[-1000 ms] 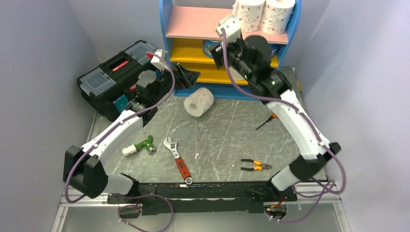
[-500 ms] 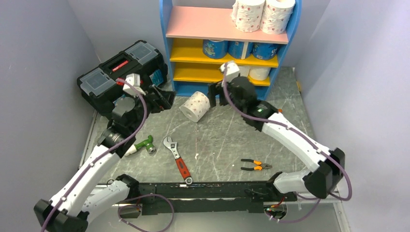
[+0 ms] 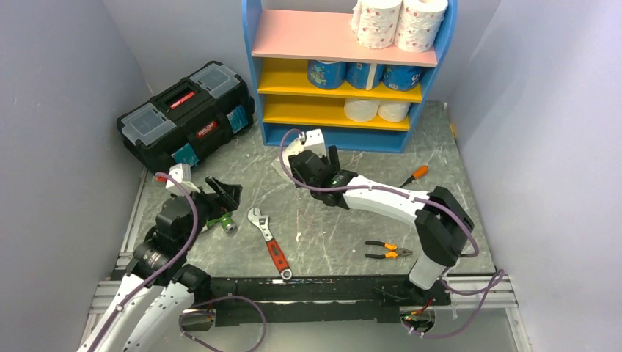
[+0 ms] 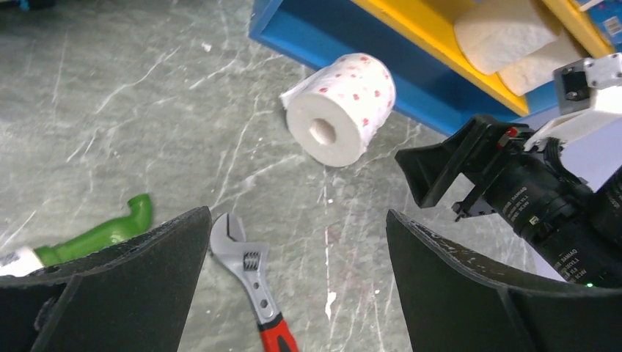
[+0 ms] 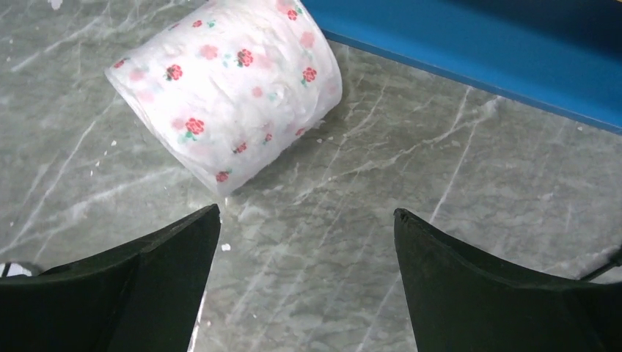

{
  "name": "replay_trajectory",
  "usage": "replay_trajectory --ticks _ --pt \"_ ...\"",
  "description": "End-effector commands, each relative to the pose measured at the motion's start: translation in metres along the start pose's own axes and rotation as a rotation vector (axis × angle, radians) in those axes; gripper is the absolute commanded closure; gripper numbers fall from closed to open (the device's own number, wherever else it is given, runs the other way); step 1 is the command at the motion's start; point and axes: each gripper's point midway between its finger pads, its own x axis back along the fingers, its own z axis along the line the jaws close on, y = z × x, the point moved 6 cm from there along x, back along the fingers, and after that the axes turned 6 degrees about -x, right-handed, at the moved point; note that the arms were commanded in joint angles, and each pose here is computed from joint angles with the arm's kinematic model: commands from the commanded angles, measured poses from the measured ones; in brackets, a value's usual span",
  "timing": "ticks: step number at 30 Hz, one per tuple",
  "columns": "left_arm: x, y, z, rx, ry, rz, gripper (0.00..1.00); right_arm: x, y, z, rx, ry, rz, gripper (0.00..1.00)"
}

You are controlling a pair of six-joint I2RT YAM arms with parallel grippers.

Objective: Place and organize the paper towels onto the shelf
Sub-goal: Pick up the paper towel from the center of the board.

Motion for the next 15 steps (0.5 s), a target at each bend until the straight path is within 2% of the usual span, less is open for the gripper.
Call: replay_trajectory --ticks 1,6,15 --pt "0.006 -0.012 0.015 0.02 0.069 0.021 0.05 -0.005 0.012 0.019 -0.113 -0.057 -0.135 0.09" --pt "0.013 -0.018 0.024 0.013 0.098 0.034 0.05 -0.016 0.002 0.039 -0.05 -0.049 -0.116 0.01" --pt "0.022 -0.025 0.036 0.018 0.121 0.017 0.04 -0.03 -0.014 0.06 0.021 -0.071 -0.102 0.0"
